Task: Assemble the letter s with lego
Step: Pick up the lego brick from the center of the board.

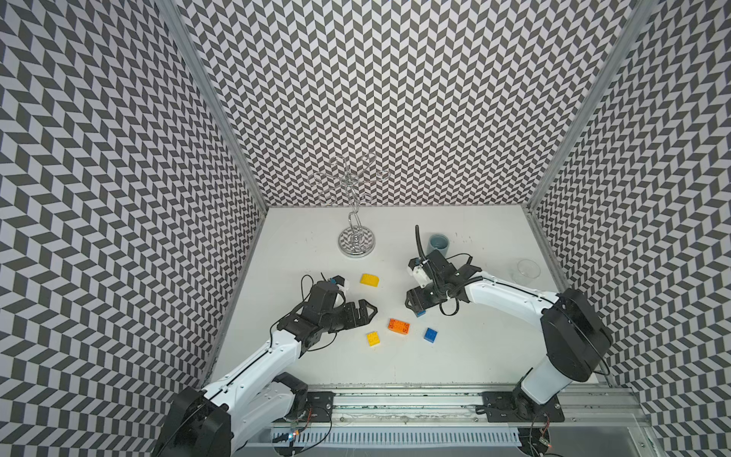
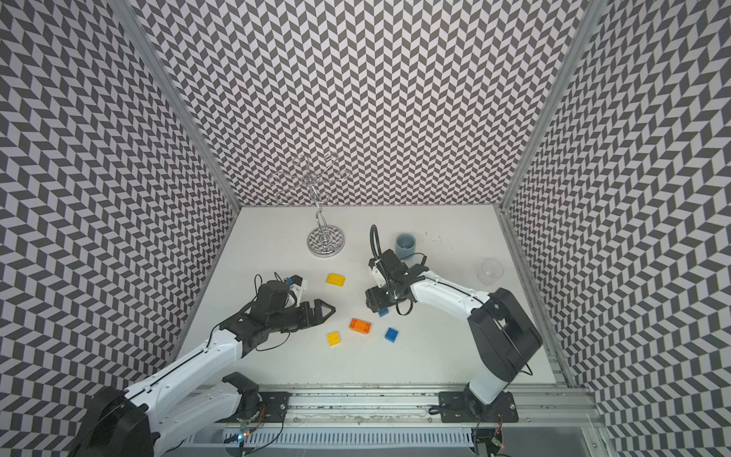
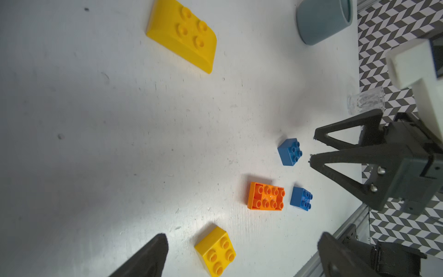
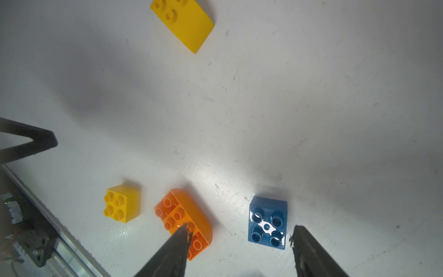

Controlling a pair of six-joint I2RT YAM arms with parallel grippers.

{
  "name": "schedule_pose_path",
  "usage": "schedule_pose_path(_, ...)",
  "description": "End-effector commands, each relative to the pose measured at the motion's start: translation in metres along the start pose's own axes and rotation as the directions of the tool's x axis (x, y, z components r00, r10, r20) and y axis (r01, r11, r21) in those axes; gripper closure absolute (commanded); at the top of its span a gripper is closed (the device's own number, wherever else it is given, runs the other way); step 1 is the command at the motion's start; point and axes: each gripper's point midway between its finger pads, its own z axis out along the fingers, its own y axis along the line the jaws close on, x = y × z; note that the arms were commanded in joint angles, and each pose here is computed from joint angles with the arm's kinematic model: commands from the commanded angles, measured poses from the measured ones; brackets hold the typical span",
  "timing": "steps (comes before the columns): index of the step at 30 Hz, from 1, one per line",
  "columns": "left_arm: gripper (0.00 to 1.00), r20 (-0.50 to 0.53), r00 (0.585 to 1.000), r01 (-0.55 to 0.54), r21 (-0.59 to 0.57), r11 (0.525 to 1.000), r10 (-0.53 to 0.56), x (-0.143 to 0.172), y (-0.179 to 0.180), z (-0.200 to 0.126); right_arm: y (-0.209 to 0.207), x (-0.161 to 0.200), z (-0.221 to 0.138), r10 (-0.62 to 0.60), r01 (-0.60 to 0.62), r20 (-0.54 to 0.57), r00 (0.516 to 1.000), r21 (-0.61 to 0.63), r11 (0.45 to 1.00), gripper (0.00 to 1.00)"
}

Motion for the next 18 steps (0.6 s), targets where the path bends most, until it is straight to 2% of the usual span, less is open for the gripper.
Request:
schedule_pose_path(1,0.0,0.027,0.999,0.018,0.035,0.999,-0.019,-0.004,-0.009,-0.006,-0.011,0.005,0.007,0.017,-0.017,-0.006,1.0,0.068,0.998,0.34)
schedule_pose_path(6,0.0,0.024,1.0,-0.005,0.029,1.0,0.004,-0.004,-0.009,-0.008,-0.017,0.014,0.02,0.024,-0.021,-0.038,0.999,0.093,0.995,0.41)
schedule_pose_path(11,0.0,0.026,0.999,-0.026,0.018,0.999,0.026,-0.005,-0.009,-0.01,-0.021,0.018,0.027,0.028,-0.021,-0.051,0.998,0.132,0.991,0.42)
schedule_pose_path(18,0.0,0.023,0.999,-0.033,0.019,0.999,0.032,-0.005,-0.009,-0.009,-0.023,0.023,0.032,0.015,-0.003,-0.067,0.998,0.171,0.985,0.49)
